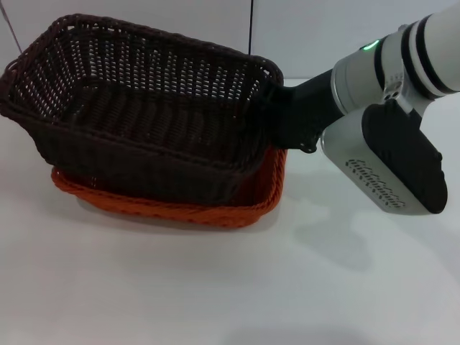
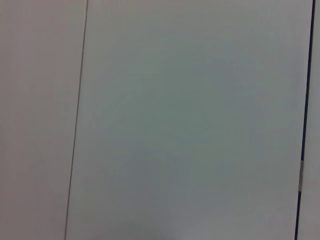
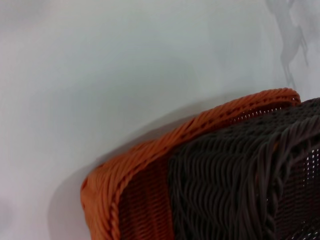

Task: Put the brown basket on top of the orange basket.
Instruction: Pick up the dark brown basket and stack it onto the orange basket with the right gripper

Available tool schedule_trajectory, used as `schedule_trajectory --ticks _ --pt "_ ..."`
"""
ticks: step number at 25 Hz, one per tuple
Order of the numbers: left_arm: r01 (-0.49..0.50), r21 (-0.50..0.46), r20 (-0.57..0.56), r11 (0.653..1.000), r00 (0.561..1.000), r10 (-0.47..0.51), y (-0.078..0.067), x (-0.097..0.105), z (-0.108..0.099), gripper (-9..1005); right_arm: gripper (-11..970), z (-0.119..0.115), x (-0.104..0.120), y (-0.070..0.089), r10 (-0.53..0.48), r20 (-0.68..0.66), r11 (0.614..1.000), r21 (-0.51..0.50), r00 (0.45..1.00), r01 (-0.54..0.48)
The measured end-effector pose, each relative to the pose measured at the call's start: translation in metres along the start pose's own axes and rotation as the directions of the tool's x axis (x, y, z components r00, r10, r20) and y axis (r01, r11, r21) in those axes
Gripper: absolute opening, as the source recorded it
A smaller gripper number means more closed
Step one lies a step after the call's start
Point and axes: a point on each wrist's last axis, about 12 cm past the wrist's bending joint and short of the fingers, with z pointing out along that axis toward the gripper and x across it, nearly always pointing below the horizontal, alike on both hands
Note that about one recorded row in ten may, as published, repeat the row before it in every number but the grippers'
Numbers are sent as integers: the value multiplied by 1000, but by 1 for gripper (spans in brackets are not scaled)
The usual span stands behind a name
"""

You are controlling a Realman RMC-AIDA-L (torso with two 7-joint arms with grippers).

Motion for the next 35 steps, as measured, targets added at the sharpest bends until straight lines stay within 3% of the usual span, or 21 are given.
schedule_trajectory --ticks 10,19,25,30,33,35 --pt "5 3 -5 1000 1000 -5 -2 0 3 770 194 9 12 9 74 -29 995 69 997 -72" --pt "13 8 -36 1000 999 -12 -8 2 9 770 228 20 7 34 107 -46 994 36 993 -105" --pt "17 5 -64 1000 998 -16 -11 4 15 770 251 22 6 31 151 -79 987 68 985 -146" --pt "15 4 -70 1000 997 -15 -12 4 16 770 451 25 -2 33 156 -99 987 50 983 -152" --pt "14 0 -75 1000 997 -14 -11 5 16 770 684 22 -6 37 155 -105 987 48 982 -150" --pt "14 0 -75 1000 997 -14 -11 5 16 770 682 19 -9 39 156 -105 987 47 982 -152"
